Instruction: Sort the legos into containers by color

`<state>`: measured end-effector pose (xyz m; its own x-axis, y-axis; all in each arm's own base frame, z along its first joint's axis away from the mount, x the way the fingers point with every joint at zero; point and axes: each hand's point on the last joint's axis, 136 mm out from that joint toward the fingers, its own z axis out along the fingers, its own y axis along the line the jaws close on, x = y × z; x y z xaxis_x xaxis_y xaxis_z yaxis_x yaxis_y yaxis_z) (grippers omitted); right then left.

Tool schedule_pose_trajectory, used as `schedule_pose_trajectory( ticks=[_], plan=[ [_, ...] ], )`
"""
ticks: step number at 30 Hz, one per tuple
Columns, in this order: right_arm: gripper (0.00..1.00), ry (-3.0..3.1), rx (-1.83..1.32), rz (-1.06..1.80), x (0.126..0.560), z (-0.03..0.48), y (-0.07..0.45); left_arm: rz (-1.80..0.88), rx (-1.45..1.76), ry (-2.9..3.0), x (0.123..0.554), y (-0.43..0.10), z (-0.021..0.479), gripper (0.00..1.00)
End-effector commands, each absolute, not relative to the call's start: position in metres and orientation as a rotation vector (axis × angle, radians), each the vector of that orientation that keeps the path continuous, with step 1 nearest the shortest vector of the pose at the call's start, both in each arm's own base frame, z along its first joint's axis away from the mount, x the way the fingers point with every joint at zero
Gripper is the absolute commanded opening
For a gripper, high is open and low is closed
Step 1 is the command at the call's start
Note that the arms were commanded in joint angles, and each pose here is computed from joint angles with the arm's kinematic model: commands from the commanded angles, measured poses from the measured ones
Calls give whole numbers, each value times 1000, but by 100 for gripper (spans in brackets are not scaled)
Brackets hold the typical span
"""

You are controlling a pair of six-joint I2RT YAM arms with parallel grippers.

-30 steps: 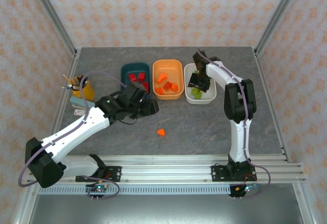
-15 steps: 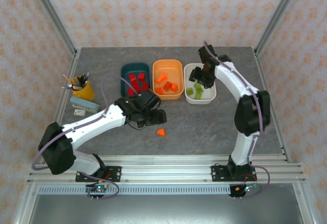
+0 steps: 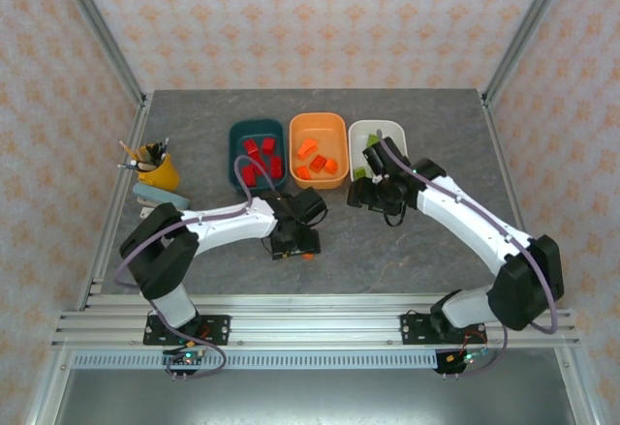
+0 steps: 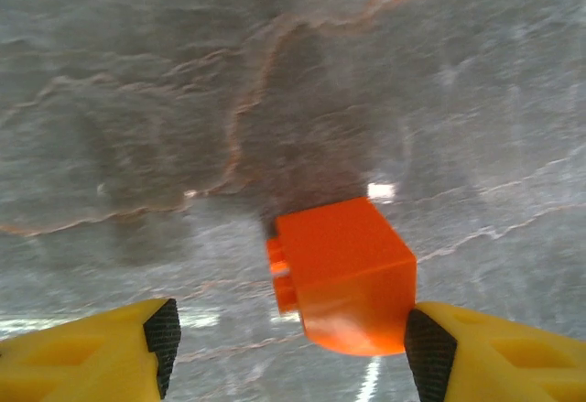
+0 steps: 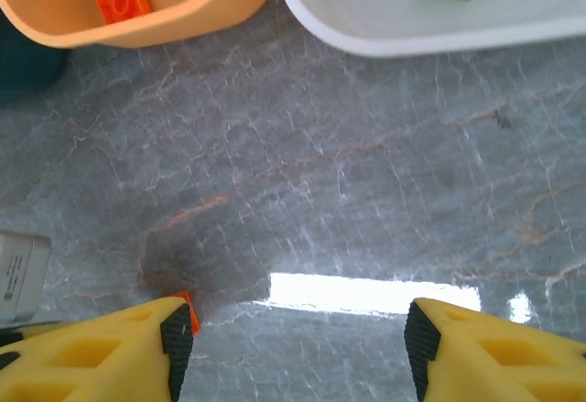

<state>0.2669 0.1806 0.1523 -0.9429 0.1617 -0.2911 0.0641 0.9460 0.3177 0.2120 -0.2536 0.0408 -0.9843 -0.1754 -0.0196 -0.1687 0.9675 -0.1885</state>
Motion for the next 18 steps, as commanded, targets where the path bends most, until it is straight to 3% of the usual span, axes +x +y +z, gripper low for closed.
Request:
schedule_pose_trajectory(
  ticks=[1,18],
  plan=[
    [65,2733,221,433,262,162,172,-232,-269,3084,214,-255,36,66],
    [65,2740,244,447,253,157,169,-107,-118,3074,226,-261,25,46]
  ],
)
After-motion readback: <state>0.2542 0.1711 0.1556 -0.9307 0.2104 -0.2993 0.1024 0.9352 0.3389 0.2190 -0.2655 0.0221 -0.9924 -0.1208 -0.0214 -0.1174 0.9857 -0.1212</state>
